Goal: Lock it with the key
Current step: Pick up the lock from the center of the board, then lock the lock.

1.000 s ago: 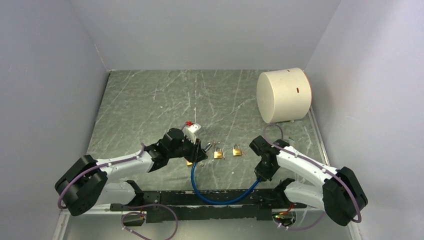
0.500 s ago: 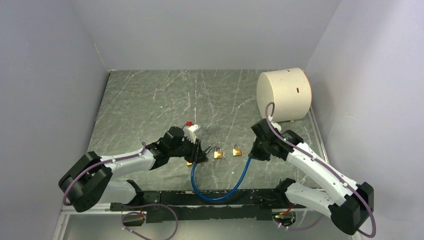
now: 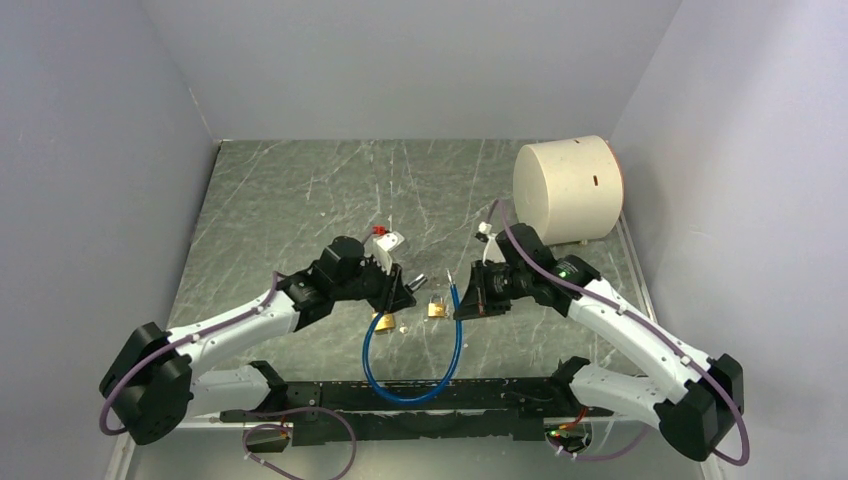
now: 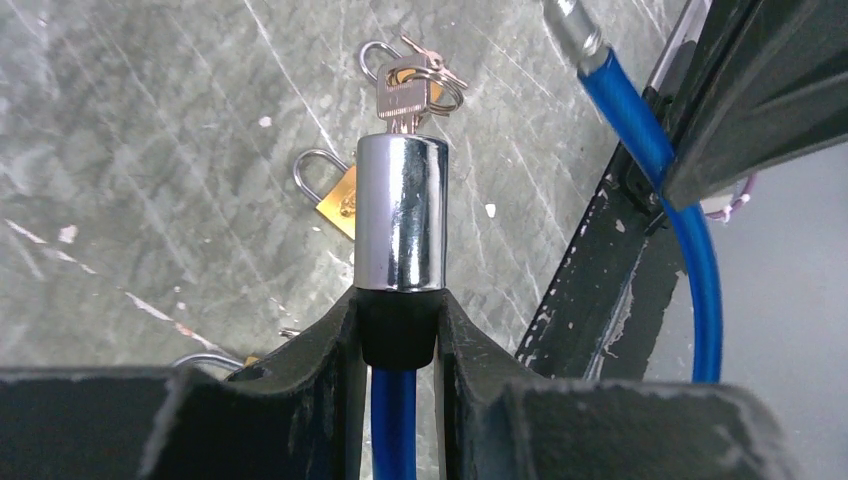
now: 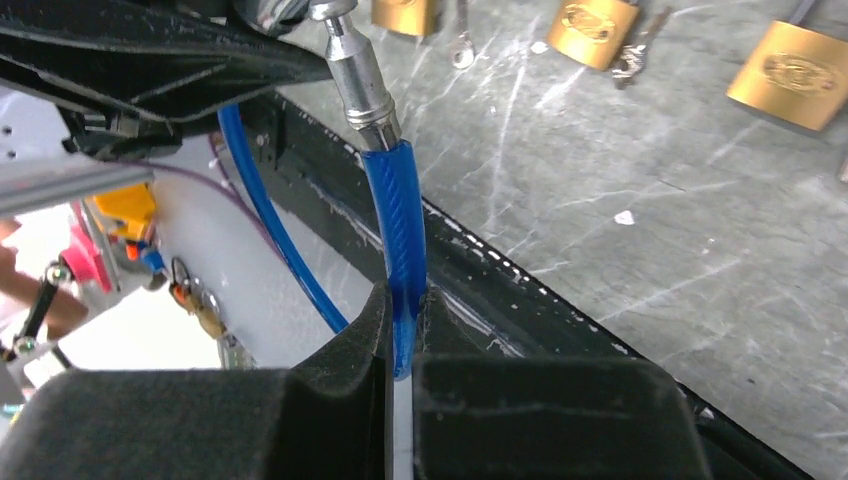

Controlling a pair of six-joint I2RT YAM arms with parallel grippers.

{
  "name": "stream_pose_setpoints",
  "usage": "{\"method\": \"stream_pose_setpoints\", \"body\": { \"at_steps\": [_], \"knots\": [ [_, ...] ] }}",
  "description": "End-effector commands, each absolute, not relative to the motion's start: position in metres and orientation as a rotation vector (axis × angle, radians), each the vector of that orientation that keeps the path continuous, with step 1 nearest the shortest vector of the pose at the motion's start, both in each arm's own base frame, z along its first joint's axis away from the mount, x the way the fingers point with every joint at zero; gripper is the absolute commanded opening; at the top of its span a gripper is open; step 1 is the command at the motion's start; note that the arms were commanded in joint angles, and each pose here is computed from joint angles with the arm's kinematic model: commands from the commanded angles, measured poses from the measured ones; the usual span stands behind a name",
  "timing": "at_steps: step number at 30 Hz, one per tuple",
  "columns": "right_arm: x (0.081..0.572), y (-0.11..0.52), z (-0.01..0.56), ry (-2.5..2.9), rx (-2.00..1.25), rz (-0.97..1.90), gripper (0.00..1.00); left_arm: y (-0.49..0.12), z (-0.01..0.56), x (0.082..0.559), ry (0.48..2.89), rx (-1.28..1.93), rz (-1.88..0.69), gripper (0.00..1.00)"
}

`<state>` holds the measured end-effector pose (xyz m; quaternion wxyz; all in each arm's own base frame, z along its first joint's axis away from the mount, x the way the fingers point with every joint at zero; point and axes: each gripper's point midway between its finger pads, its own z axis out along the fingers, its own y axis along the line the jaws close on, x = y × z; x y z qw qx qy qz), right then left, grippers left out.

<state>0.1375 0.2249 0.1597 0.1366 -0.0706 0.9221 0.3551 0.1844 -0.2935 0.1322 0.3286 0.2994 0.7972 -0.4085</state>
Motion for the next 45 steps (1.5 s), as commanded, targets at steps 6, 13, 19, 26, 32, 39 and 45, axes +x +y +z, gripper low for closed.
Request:
{"method": "stream_pose_setpoints", "body": {
  "at_steps": [6,13,19,26,32,39,45],
  "knots": [
    [0.116,0.275,0.191,2.619,-0.462,1.213,0.0,-0.284,0.152,0.203,1.988,0.905,-0.879,0.02],
    [0.116,0.292,0.181,2.667,-0.415,1.231,0.0,-0.283,0.16,0.204,1.962,0.923,-0.867,0.02],
    [0.12,0.299,0.173,2.694,-0.385,1.23,0.0,-0.28,0.165,0.2,1.924,0.92,-0.879,0.02],
    [0.12,0.304,0.166,2.71,-0.374,1.243,0.0,-0.279,0.167,0.197,1.896,0.928,-0.885,0.02],
    [0.124,0.309,0.17,2.69,-0.391,1.25,0.0,-0.281,0.162,0.193,1.913,0.965,-0.896,0.02],
    [0.126,0.313,0.17,2.687,-0.39,1.265,0.0,-0.283,0.16,0.19,1.914,0.994,-0.893,0.02],
    [0.123,0.315,0.18,2.65,-0.404,1.311,0.0,-0.283,0.151,0.196,1.946,0.976,-0.863,0.02]
  ]
}}
